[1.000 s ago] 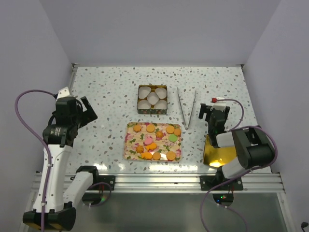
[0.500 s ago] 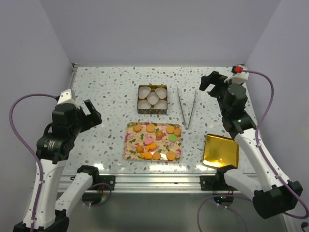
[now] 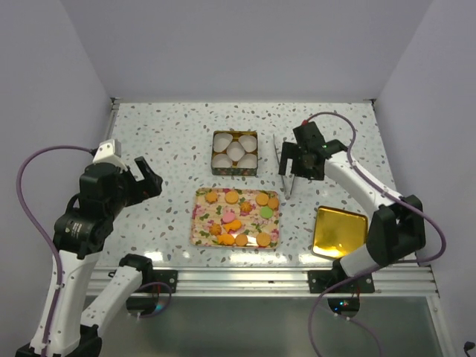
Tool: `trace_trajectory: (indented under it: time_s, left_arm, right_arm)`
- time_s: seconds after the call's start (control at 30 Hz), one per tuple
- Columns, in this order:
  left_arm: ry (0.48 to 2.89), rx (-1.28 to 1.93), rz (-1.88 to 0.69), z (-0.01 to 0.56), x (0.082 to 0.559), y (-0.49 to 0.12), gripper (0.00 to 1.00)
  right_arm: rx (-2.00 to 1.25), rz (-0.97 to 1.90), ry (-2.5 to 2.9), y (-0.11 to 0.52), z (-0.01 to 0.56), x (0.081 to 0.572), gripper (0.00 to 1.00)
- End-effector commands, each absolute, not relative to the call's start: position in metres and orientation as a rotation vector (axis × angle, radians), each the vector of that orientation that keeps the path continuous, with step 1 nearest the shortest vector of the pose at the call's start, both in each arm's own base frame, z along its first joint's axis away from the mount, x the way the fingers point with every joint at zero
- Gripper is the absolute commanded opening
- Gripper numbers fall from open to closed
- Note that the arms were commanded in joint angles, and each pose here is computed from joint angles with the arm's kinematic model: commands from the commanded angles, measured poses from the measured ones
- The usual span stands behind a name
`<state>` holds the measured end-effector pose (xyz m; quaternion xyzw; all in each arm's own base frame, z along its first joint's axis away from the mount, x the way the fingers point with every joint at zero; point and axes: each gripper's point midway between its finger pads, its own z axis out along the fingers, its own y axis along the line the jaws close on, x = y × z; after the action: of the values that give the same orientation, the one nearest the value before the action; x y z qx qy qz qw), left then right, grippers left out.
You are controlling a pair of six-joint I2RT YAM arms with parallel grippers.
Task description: Pack the cookies
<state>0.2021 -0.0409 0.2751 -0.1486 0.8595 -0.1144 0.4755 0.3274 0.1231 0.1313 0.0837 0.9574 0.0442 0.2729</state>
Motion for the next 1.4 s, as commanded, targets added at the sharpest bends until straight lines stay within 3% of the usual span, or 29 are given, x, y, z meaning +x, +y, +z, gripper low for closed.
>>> trace_trajectory:
  time_s: [0.0, 0.67, 0.9, 1.0, 1.23, 1.37]
  left_arm:
    - [2.062, -0.315, -0.322, 0.29, 0.206, -0.049, 1.0]
    - [2.128, -0.301, -0.233, 0.274, 0.22, -0.044, 1.0]
    - [2.168, -0.306, -0.213, 0.264, 0.23, -0.046, 1.0]
    - [2.177, -0.313, -0.212, 0.261, 0.232, -0.046, 1.0]
    - [2.188, -0.311, -0.222, 0.257, 0.239, -0.05, 1.0]
    - [2.176, -0.304, -0.236, 0.262, 0.239, -0.051, 1.0]
  right_arm:
    - [0.151, 0.152, 2.659, 0.133, 0.128, 0.318, 0.99]
    - [0.125, -0.06, 2.812, 0.137, 0.039, 0.376, 0.99]
    - [0.263, -0.088, 2.797, 0.119, 0.023, 0.395, 0.98]
    - [0.266, -0.077, 2.801, 0.118, 0.016, 0.398, 0.91]
    - [0.28, -0.037, 2.8, 0.121, 0.017, 0.389, 0.62]
    - [0.26, -0.076, 2.781, 0.113, 0.036, 0.387, 0.56]
